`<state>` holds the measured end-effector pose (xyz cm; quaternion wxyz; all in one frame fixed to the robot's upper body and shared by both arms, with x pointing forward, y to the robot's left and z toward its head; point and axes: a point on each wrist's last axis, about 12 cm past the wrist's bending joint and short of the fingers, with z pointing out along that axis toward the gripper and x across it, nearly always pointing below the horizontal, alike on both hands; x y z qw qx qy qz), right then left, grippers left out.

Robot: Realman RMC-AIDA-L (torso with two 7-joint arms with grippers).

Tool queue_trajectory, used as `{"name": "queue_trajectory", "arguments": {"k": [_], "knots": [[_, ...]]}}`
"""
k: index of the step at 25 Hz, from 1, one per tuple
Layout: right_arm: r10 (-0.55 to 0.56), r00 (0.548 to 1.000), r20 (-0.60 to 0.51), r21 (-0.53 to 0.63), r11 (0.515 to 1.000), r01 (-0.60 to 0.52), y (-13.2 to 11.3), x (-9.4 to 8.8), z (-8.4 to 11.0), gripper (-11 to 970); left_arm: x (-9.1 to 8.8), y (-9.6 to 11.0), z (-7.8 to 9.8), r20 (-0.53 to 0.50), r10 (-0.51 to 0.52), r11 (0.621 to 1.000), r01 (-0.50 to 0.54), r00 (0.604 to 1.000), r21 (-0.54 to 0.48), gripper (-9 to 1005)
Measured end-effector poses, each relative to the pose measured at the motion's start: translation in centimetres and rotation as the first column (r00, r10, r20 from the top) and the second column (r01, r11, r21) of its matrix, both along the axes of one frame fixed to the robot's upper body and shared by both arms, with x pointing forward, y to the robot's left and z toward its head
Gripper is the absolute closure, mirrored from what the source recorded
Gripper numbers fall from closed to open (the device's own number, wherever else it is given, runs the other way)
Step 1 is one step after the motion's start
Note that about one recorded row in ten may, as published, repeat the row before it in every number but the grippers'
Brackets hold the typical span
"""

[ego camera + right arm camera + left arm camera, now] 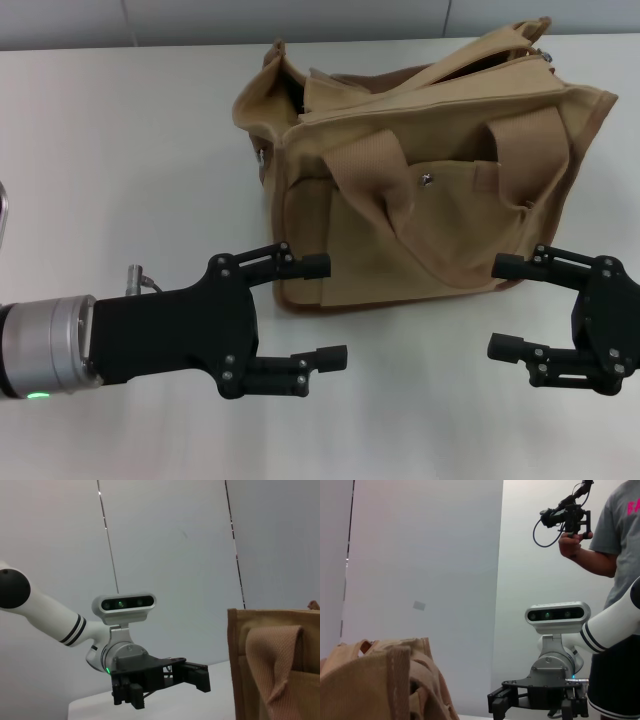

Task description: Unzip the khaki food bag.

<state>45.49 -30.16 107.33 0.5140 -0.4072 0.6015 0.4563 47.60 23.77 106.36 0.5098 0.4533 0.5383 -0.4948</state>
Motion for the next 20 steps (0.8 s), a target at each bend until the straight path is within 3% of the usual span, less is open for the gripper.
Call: {"name": "queue_trajectory", "arguments": {"k": [20], "knots": [[-0.036,0.999,-0.005,0.014,0.999,0.036,-0.43,-0.72,-0.35,164,-0.76,0.63,-0.38,0.001,0.037,0.999,-0.037,0.999,-0.014,150]]}}
